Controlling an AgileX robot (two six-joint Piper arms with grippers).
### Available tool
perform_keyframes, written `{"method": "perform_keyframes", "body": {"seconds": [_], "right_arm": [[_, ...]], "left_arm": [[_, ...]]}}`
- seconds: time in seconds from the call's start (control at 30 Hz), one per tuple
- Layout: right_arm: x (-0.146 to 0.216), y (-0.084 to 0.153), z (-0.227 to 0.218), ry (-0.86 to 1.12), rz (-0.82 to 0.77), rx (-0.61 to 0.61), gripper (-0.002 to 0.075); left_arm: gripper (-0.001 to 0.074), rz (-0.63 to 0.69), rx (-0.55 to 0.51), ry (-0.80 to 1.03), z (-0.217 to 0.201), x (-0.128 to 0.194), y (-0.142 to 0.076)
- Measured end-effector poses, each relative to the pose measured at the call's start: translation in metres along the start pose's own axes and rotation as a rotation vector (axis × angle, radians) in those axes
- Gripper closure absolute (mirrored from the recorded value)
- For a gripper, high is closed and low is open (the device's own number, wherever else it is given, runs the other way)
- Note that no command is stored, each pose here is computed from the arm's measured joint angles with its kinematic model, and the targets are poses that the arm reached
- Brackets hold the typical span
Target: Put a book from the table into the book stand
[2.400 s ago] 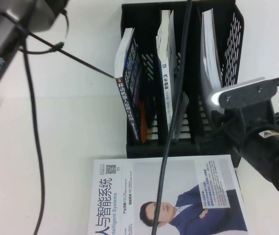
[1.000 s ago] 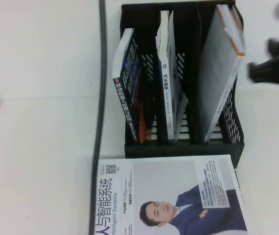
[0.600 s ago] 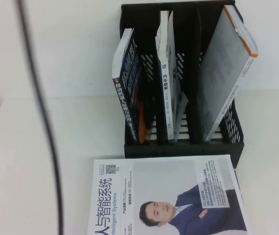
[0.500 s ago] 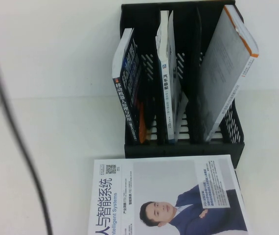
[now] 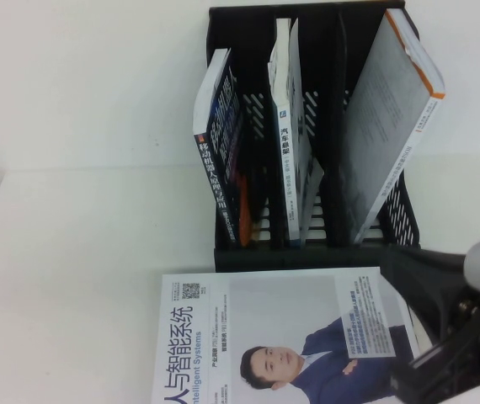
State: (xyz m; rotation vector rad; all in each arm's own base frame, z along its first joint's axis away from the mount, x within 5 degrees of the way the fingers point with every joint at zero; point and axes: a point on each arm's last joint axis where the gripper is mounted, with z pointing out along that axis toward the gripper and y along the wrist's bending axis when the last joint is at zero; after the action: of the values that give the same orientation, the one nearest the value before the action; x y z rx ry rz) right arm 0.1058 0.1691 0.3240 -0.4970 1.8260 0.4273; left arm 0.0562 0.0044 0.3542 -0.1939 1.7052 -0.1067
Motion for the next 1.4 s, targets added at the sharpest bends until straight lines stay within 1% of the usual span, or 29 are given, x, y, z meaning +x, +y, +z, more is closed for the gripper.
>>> {"method": "perform_keyframes", "body": {"seconds": [0.13,0.37,0.57,0.67,0.87,0.93,1.03,1.1,1.23,1.33,1.4], "right_arm": [[0.004,0.000,0.000,0.009,-0.002,0.006,0.0728],[0.004,-0.001,0.000,0.010,-0.009,0.019,0.0728],[0.005,-0.001,0.000,0.011,-0.015,0.022,0.0729],[0.005,-0.001,0.000,0.011,-0.017,0.020,0.0729],[0.005,-0.001,0.000,0.011,-0.008,0.017,0.0729],[0.005,-0.002,0.000,0.011,0.018,0.033,0.0729],[0.004,-0.004,-0.001,-0.005,-0.002,0.053,0.0729],[-0.003,-0.004,-0.001,-0.074,-0.092,0.057,0.0729],[-0.022,-0.001,-0.004,-0.282,-0.314,0.070,0.0729],[-0.031,-0.002,-0.007,-0.383,-0.402,0.114,0.0729],[-0.035,-0.005,-0.009,-0.423,-0.421,0.160,0.0729]], "left_arm": [[0.0736,0.013,-0.058,-0.024,-0.010,0.036,0.008],[0.0737,-0.101,-0.052,-0.036,-0.011,0.090,0.014],[0.0737,-0.149,-0.124,0.126,0.011,0.149,0.027],[0.0737,-0.162,-0.141,0.196,0.018,0.176,0.033],[0.0737,-0.196,-0.126,0.064,0.022,0.171,0.034],[0.0737,-0.197,-0.125,0.057,0.022,0.171,0.034],[0.0737,-0.199,-0.125,0.057,0.022,0.171,0.034],[0.0737,-0.199,-0.125,0.057,0.022,0.171,0.034],[0.0737,-0.199,-0.125,0.057,0.022,0.171,0.034],[0.0737,-0.199,-0.125,0.057,0.022,0.171,0.034],[0.0737,-0.199,-0.125,0.057,0.022,0.171,0.034]]}}
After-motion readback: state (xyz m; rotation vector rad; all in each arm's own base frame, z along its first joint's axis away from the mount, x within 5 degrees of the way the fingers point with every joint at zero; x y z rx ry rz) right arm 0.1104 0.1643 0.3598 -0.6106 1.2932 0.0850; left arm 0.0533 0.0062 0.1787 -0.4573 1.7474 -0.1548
